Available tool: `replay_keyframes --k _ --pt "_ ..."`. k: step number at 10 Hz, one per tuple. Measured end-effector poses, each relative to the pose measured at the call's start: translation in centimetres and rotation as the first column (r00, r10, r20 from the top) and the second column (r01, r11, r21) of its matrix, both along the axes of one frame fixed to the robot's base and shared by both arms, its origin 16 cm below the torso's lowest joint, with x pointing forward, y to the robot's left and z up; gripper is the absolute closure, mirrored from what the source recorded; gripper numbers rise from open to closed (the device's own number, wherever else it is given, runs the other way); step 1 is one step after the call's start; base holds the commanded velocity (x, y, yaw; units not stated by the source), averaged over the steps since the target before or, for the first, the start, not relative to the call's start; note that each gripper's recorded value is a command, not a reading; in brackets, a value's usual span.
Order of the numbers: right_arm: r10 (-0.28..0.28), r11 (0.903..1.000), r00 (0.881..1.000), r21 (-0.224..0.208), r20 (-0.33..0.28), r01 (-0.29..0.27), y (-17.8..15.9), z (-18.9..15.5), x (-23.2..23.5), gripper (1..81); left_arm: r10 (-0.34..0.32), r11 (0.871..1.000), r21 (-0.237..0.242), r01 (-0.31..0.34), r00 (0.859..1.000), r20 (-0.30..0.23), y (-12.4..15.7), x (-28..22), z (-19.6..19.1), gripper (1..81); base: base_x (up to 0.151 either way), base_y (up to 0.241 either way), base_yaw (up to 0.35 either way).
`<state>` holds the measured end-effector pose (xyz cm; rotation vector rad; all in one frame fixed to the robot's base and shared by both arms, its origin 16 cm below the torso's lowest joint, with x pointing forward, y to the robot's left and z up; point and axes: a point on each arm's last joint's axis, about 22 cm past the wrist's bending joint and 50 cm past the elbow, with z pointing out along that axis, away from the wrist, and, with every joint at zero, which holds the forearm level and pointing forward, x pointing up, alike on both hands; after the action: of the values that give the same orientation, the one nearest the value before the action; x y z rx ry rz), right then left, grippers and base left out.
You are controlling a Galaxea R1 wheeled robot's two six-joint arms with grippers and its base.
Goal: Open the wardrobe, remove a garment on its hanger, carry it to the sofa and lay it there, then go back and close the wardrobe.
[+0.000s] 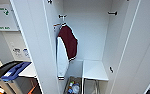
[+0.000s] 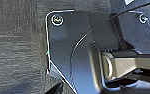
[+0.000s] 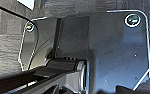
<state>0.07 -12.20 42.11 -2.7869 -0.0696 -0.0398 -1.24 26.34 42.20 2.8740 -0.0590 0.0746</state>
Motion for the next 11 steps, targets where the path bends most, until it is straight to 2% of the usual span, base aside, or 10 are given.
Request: replay_keyframes --k 1,3,4,6,7,8,10,11 --pt "0.003 1.0 1.0 0.002 0.031 -0.003 0.1 0.2 1.2 1.0 0.012 1.0 0.013 -0.012 1.0 0.012 0.1 -0.3 -0.1 1.0 0.0 0.0 0.0" --pt "0.012 0.9999 0.998 -0.006 0.058 -0.011 -0.5 0.2 1.7 1.0 0.086 0.996 0.036 -0.086 0.996 0.006 -1.3 -1.5 -0.5 1.0 0.0 0.0 0.0" --pt "0.015 0.9999 0.998 -0.008 0.057 -0.014 -0.8 0.2 1.5 1.0 0.05 0.998 0.028 -0.051 0.999 0.005 -2.3 -2.7 -0.6 1.0 0.0 0.0 0.0" --pt "0.015 0.9999 0.998 -0.009 0.055 -0.015 -0.8 0.2 1.4 1.0 -0.034 0.996 0.085 0.033 0.999 0.013 -1.5 -2.9 -0.9 1.0 0.0 0.0 0.0" --pt "0.016 0.9998 0.999 -0.008 0.05 -0.016 -0.8 0.2 1.3 1.0 -0.053 0.992 0.118 0.053 0.999 -0.001 -0.8 -3.0 -1.0 1.0 0.0 0.0 0.0" --pt "0.017 0.9999 0.999 -0.004 0.035 -0.017 -0.7 0.2 1.0 1.0 -0.071 0.989 0.125 0.073 0.997 -0.02 -0.8 -3.5 -1.0 1.0 0.0 0.0 0.0" --pt "0.029 0.9996 0.999 -0.003 -0.018 -0.029 -1.1 0.2 -0.5 1.0 -0.036 0.995 0.096 0.041 0.998 -0.049 -2.1 -3.9 -1.0 1.0 0.0 0.0 0.0" --pt "0.032 0.9994 0.999 -0.012 -0.035 -0.032 -2.0 0.1 -1.3 1.0 0.023 0.997 0.074 -0.019 0.998 -0.054 -2.8 -3.4 -0.9 1.0 0.0 0.0 0.0"
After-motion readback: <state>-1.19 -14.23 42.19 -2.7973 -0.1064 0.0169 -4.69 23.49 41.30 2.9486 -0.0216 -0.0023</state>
